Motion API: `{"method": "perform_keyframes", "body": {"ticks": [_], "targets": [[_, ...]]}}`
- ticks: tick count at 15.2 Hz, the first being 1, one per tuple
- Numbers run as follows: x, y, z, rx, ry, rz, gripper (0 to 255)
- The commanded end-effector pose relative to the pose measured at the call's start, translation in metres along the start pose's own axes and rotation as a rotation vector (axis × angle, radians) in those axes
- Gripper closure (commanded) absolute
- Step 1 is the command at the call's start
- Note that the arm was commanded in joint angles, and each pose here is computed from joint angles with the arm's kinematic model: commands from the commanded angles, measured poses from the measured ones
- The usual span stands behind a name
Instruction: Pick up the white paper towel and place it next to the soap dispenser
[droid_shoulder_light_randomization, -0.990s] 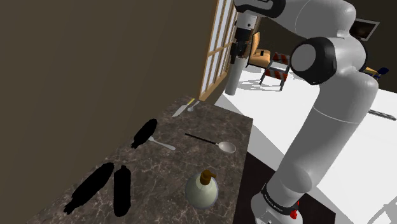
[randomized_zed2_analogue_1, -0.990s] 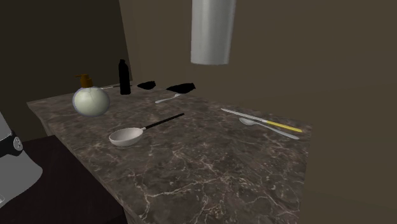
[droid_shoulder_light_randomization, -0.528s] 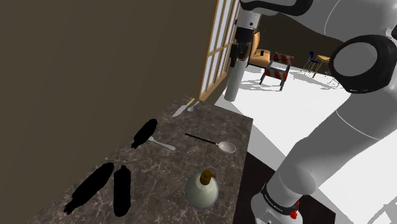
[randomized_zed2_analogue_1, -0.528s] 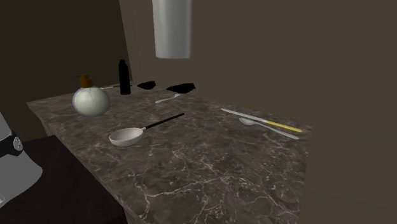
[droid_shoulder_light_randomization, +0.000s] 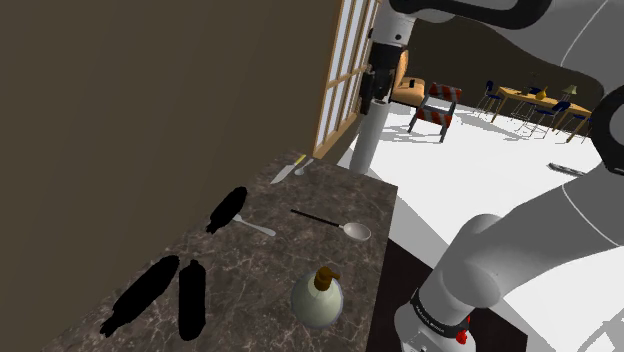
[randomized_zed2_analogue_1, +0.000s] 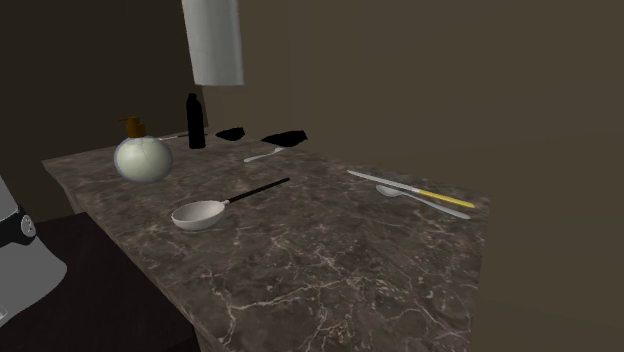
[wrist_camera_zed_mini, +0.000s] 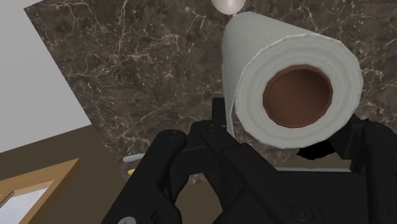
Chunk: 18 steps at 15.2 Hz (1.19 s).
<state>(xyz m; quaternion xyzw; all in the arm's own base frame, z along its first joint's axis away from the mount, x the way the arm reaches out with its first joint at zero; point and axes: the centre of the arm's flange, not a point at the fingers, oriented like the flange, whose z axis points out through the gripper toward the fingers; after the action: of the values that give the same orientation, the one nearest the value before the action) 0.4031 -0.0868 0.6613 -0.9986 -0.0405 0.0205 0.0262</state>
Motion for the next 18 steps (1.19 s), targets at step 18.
{"method": "perform_keyframes", "body": {"ticks": [18], "targets": [[-0.107, -0.226, 0.002, -0.001, -0.001, 0.002, 255]]}}
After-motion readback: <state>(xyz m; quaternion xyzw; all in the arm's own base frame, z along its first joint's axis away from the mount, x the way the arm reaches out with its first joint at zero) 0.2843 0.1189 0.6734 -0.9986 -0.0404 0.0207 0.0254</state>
